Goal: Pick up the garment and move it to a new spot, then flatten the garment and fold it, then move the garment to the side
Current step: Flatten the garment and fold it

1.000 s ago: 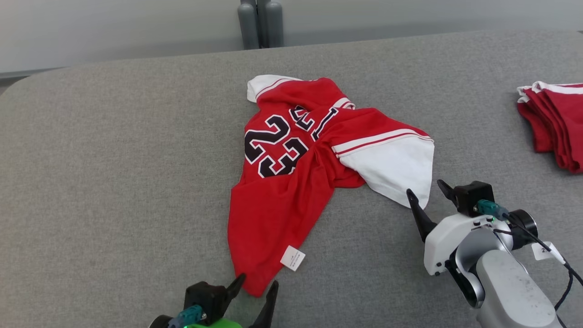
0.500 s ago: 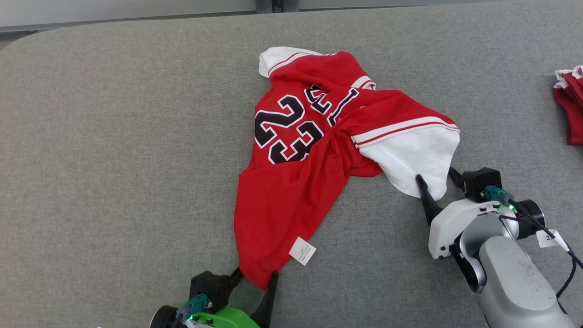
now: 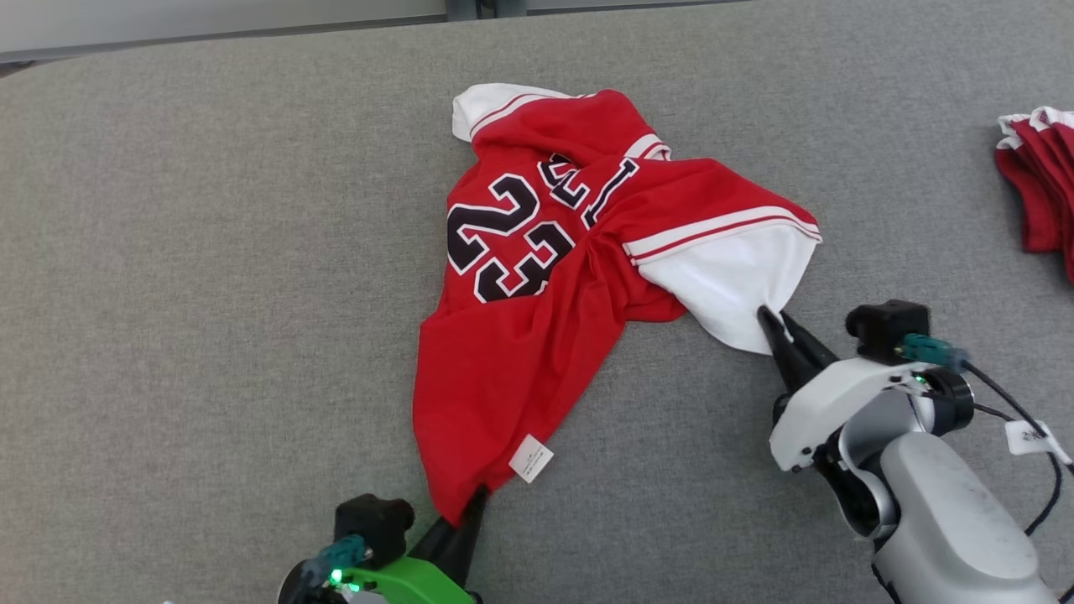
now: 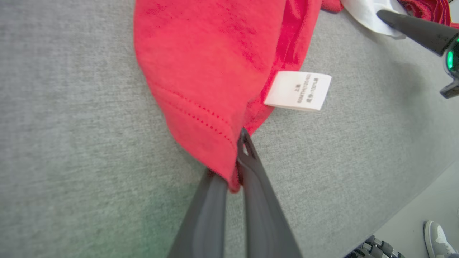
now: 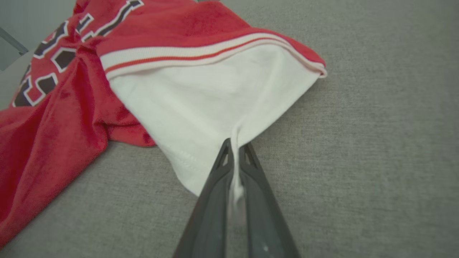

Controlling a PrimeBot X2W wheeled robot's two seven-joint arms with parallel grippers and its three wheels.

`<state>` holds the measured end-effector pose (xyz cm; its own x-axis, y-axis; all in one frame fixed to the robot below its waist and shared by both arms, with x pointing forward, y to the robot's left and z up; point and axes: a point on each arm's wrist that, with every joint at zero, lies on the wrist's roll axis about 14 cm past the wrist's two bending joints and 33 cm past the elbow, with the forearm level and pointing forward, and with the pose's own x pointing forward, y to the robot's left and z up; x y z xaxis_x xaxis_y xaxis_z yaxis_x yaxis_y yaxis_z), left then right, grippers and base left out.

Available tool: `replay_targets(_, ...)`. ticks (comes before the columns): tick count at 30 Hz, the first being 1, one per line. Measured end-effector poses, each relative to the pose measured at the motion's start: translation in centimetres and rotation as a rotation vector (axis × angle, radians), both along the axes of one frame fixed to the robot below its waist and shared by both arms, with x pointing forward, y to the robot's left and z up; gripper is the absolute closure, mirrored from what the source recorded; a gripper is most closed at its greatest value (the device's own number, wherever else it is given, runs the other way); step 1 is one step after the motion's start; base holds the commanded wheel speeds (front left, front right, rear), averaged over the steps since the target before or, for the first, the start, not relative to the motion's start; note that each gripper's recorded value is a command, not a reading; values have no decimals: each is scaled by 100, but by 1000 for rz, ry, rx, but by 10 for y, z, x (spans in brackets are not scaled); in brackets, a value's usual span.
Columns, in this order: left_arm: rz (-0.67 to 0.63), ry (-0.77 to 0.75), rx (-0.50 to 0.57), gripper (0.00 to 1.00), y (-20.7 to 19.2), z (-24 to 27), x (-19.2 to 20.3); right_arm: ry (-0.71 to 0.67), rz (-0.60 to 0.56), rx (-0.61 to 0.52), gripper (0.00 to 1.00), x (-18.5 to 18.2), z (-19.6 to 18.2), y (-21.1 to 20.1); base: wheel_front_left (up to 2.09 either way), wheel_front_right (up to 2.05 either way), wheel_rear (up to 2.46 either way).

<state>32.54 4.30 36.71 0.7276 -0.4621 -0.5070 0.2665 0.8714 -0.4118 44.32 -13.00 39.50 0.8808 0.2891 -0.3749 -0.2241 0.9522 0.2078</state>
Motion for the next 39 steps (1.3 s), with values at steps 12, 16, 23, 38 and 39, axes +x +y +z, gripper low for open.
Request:
replay_targets(12,0,-627,-224,100,43,234,60,-664,-99,391,100,-9,265,-82,0,0,0)
replay_targets(16,-27,-759,-165,100,60,280,97,-746,-70,302,100,7,312,-98,0,0,0)
replay_targets(23,-55,-779,-72,100,62,310,210,-716,-86,202,100,100,342,-99,0,0,0)
replay_targets(38,162,-966,-18,100,50,343,369,-926,-246,264,100,213,406,-75,0,0,0)
replay_targets(39,173,-964,-31,100,50,337,375,-920,-239,272,100,217,401,-72,0,0,0)
